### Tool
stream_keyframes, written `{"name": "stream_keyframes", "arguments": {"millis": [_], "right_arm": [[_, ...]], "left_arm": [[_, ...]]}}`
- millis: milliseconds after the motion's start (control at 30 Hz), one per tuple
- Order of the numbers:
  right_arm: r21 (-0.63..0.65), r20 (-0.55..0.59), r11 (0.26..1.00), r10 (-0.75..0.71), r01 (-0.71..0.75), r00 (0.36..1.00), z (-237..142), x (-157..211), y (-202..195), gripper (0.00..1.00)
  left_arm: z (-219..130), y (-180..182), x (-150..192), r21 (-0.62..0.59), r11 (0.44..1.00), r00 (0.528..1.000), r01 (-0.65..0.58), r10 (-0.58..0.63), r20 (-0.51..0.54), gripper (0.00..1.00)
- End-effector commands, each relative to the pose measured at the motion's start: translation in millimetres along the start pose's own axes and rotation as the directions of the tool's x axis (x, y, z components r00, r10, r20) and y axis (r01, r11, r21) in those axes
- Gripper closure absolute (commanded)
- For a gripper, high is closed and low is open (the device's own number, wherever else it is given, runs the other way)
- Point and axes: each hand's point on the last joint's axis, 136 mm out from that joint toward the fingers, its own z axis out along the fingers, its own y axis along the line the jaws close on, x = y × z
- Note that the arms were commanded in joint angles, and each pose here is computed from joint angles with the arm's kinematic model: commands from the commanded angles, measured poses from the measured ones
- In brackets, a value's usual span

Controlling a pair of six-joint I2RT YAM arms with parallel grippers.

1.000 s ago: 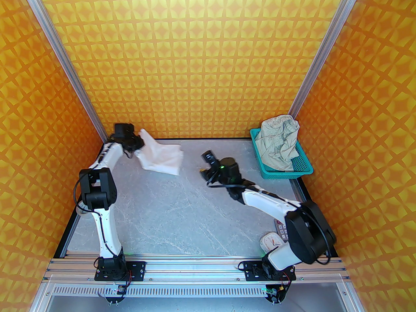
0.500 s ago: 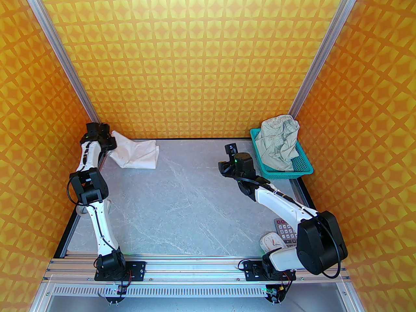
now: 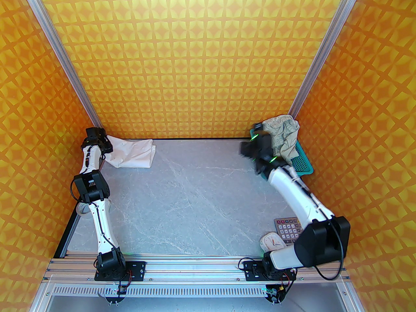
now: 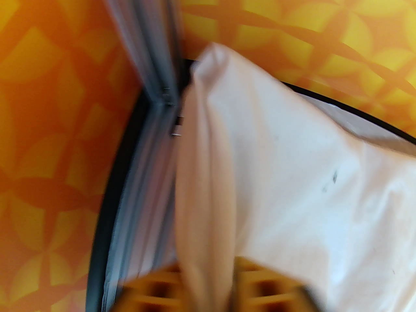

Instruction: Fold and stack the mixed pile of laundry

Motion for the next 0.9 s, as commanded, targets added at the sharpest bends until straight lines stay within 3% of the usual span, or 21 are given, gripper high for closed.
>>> {"name": "stream_keyframes", "arguments": {"millis": [0,100,233,367,633,867], "right_arm": [[0.129,-0.177,0.992,0.028,-0.005,0.984,26,30,-43,0.24],[0.134,-0.23,0.985,0.137,-0.108,0.964,59,33,-73,0.21],[0.105,-0.245,0.971,0.236,-0.216,0.94,99,27,-92,0.2],[0.07,-0.226,0.952,0.305,-0.297,0.925,144,22,-96,0.19],[-0.041,-0.214,0.899,0.418,-0.435,0.883,237,31,-81,0.17],[-0.002,-0.276,0.89,0.437,-0.455,0.856,290,71,-81,0.19]], "left_arm": [[-26,17,-26,-0.109,0.992,0.997,0.057,-0.051,0.055,0.16],[-52,13,-39,-0.138,0.988,0.996,0.065,-0.056,0.068,0.02],[-92,-1,-57,-0.118,0.99,0.992,0.083,-0.071,0.108,0.0],[-128,-49,-59,0.015,0.997,0.989,0.078,-0.079,0.121,0.01],[-169,-162,-12,0.292,0.955,0.993,0.06,-0.086,0.076,0.02],[-195,-235,34,0.513,0.855,0.995,0.083,-0.104,0.012,0.05]]}}
